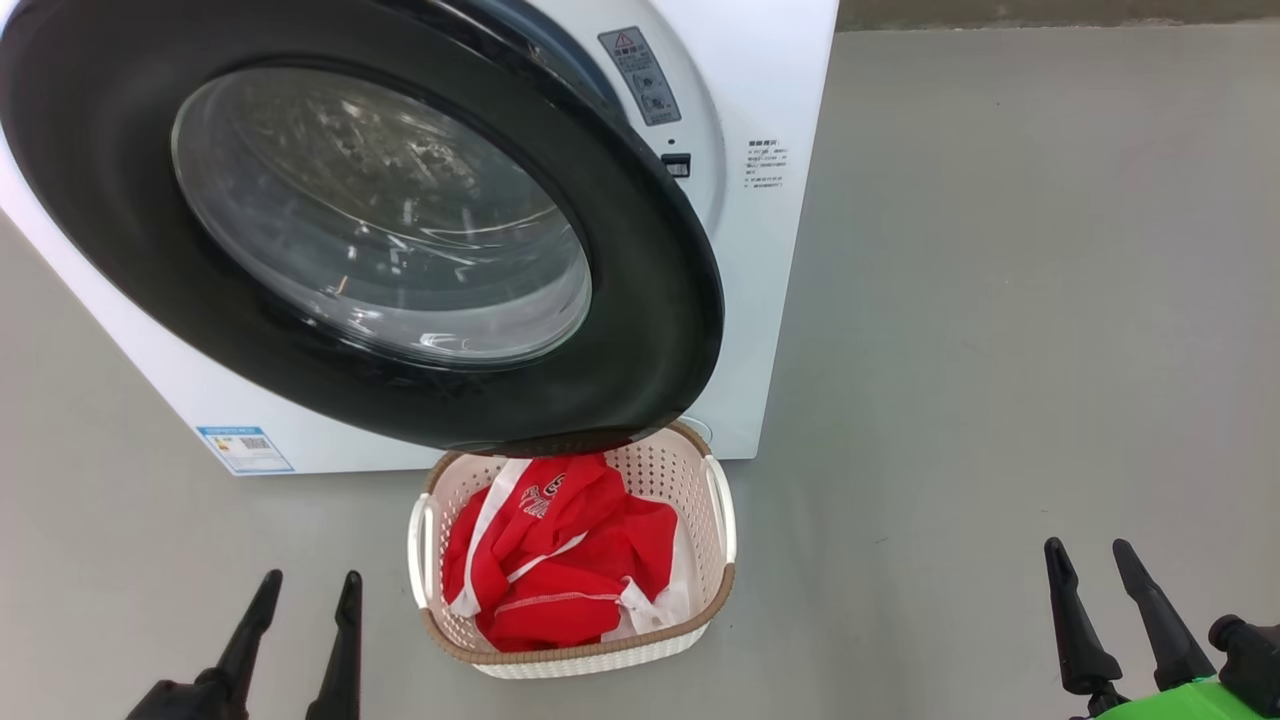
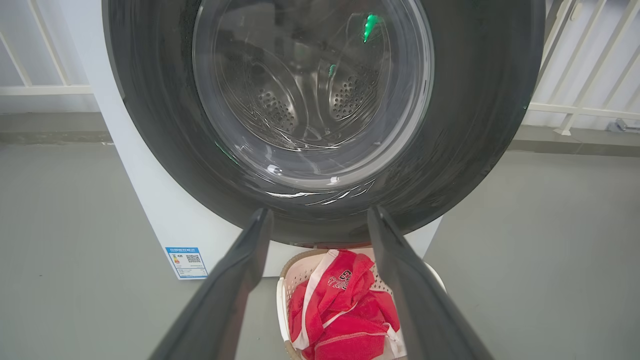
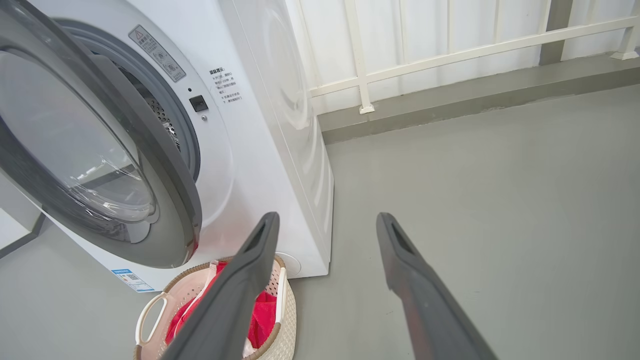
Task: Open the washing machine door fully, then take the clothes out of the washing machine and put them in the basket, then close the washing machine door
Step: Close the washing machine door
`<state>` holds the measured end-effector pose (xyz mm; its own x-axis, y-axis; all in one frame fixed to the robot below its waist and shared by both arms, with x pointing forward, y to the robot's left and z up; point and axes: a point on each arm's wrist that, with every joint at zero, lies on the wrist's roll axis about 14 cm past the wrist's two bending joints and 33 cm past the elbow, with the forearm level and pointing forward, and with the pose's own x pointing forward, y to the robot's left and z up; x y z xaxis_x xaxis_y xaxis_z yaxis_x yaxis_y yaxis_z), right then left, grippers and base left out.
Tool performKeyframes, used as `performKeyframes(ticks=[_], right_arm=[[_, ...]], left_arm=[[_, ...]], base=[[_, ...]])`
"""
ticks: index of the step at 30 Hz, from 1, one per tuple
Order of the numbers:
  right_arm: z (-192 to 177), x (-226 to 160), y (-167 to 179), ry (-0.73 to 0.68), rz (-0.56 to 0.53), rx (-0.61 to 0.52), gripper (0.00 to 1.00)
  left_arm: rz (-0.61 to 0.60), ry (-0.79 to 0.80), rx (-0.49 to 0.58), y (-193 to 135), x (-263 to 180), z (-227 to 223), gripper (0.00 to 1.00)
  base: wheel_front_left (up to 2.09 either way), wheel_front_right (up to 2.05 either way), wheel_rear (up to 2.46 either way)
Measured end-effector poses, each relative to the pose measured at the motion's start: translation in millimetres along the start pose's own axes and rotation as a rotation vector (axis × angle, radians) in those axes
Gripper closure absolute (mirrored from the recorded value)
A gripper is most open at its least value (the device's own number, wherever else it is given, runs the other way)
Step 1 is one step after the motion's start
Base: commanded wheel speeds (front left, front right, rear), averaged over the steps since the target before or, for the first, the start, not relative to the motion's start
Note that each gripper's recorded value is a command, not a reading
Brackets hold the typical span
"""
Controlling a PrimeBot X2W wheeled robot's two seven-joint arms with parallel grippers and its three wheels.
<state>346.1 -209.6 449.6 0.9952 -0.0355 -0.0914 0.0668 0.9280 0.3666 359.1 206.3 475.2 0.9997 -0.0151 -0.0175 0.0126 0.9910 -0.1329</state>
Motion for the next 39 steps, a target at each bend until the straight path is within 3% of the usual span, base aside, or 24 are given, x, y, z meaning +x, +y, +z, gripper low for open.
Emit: performKeyframes(ticks=[18, 19, 20, 23, 24, 39], right_arm=[[-5, 5, 4, 0.017, 0.011, -0.001, 0.00], [-5, 5, 4, 0.017, 0.013, -0.001, 0.13], [-5, 6, 5, 0.017, 0.015, -0.001, 0.39], [-6, 7, 9, 0.020, 0.026, 0.000, 0.89], [-7, 7, 11, 0.022, 0.031, 0.001, 1.00], [-4, 51, 90, 0.012, 0.265, 0.006, 1.00]], left_arm=[[0.030, -0.014, -0.022, 0, -1, 2, 0.00], [0.031, -0.016, -0.023, 0, -1, 2, 0.00], [0.033, -0.017, -0.024, 0, -1, 2, 0.00], [0.037, -0.022, -0.027, 0, -2, 4, 0.00], [0.039, -0.025, -0.029, 0, -3, 4, 0.00], [0.074, -0.016, -0.053, 4, -10, 0, 0.00]], base=[[0.00, 0.00, 0.00], [0.00, 0.00, 0.00], [0.00, 0.00, 0.00], [0.00, 0.00, 0.00], [0.00, 0.00, 0.00], [0.00, 0.00, 0.00]])
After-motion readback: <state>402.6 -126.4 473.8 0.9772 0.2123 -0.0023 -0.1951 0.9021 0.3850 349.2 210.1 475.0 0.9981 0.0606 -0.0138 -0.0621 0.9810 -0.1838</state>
